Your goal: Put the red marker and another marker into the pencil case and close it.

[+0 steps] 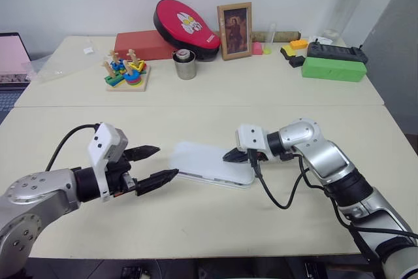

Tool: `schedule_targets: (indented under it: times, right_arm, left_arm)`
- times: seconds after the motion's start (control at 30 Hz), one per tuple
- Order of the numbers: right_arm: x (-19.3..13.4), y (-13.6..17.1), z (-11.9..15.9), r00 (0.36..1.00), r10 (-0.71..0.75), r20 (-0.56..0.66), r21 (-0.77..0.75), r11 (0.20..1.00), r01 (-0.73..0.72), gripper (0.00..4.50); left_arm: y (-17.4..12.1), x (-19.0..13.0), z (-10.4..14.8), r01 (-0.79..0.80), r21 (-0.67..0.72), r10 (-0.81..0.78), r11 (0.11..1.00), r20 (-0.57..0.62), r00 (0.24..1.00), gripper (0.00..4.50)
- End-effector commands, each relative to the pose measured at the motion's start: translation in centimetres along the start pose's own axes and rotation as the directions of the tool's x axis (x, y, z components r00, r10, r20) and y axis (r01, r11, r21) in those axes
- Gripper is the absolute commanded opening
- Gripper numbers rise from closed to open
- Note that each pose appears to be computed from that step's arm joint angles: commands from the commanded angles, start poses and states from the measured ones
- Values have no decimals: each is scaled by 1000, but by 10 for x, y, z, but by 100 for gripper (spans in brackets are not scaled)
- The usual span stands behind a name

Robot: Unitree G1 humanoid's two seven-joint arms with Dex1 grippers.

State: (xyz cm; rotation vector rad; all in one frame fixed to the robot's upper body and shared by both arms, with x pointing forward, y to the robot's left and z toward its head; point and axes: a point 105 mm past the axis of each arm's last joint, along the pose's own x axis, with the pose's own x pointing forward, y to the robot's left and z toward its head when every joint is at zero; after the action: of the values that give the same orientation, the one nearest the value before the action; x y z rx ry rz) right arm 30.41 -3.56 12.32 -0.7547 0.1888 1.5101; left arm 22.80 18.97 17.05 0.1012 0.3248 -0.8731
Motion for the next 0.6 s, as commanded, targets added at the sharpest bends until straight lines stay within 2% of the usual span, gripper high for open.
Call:
schedule_targets:
  times: [0.03,0.17,0.3,0.5,0.6]
  right_arm:
    - [12,12,-2,999,28,-30,-9,1000,-29,6]
    - [21,17,-20,993,26,-115,3,1000,-26,6]
    - [25,18,-24,992,30,-123,16,999,-29,6]
    - [9,8,-1,999,-4,42,112,994,-1,6]
    - [-7,-4,6,990,-76,118,174,983,54,6]
  left_arm:
    - [2,-8,12,-12,61,10,998,30,999,450]
    - [2,-6,13,-11,67,9,998,35,999,450]
    - [1,-5,14,-9,71,6,997,38,999,450]
    - [16,-5,15,-93,63,89,994,71,994,450]
    - [38,-6,13,-215,23,212,976,103,972,450]
